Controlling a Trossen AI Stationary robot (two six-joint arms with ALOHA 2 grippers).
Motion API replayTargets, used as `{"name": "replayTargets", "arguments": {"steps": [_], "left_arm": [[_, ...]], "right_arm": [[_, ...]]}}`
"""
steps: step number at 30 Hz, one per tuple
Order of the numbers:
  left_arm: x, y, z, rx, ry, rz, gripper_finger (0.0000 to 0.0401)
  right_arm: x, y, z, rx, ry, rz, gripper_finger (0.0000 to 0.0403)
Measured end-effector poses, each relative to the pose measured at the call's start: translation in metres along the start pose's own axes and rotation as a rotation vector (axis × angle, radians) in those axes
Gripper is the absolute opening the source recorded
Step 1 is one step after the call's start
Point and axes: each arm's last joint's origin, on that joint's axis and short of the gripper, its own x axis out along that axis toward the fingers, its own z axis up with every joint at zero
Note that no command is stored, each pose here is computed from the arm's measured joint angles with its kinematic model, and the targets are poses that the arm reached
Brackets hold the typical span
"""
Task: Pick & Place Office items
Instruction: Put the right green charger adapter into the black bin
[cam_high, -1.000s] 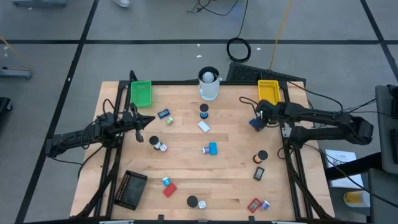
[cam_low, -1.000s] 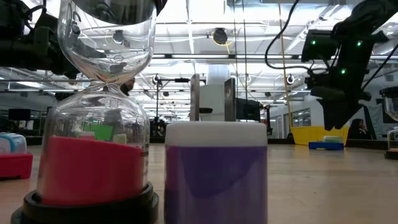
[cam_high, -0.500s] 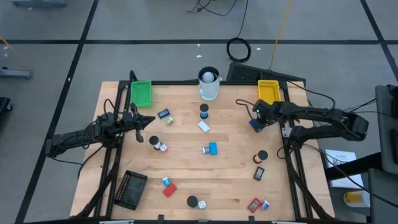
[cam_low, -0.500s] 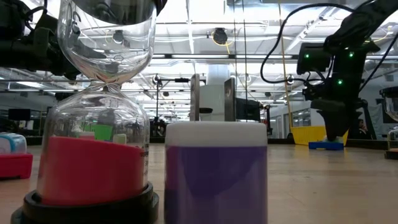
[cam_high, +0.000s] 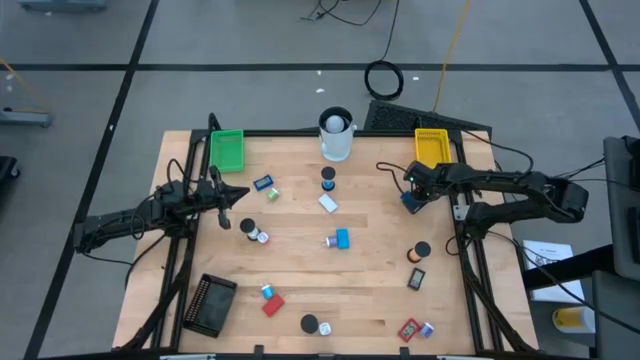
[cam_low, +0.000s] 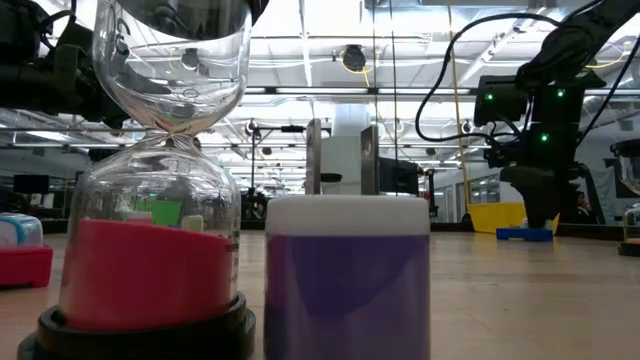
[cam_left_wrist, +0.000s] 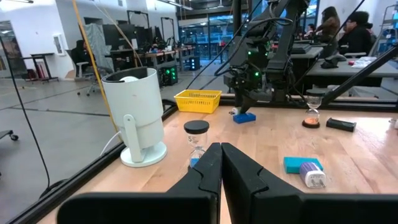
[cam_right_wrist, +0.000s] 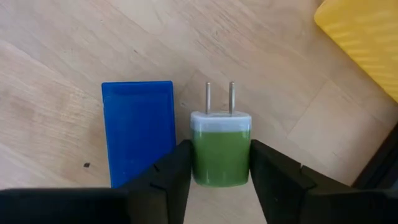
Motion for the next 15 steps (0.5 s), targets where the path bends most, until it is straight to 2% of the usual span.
{"name": "replayTargets", "arguments": {"steps": [7,13,15], "left_arm": [[0.000,0.000,0.000,0.000,0.001,0.000,0.0010],[0.000,0.000,0.000,0.000,0.001,0.000,0.0010],[0.000,0.000,0.000,-0.038,0.006,-0.003,0.0010]], "right_arm": [[-0.003,-0.001,-0.001,-0.017,0.013,-0.005,0.0123],[-0.030,0.002,0.008,-0.029,-0.023,0.012,0.0130],[-0.039,0.006,0.011,-0.037,-0.060,0.033,0.0129]]}}
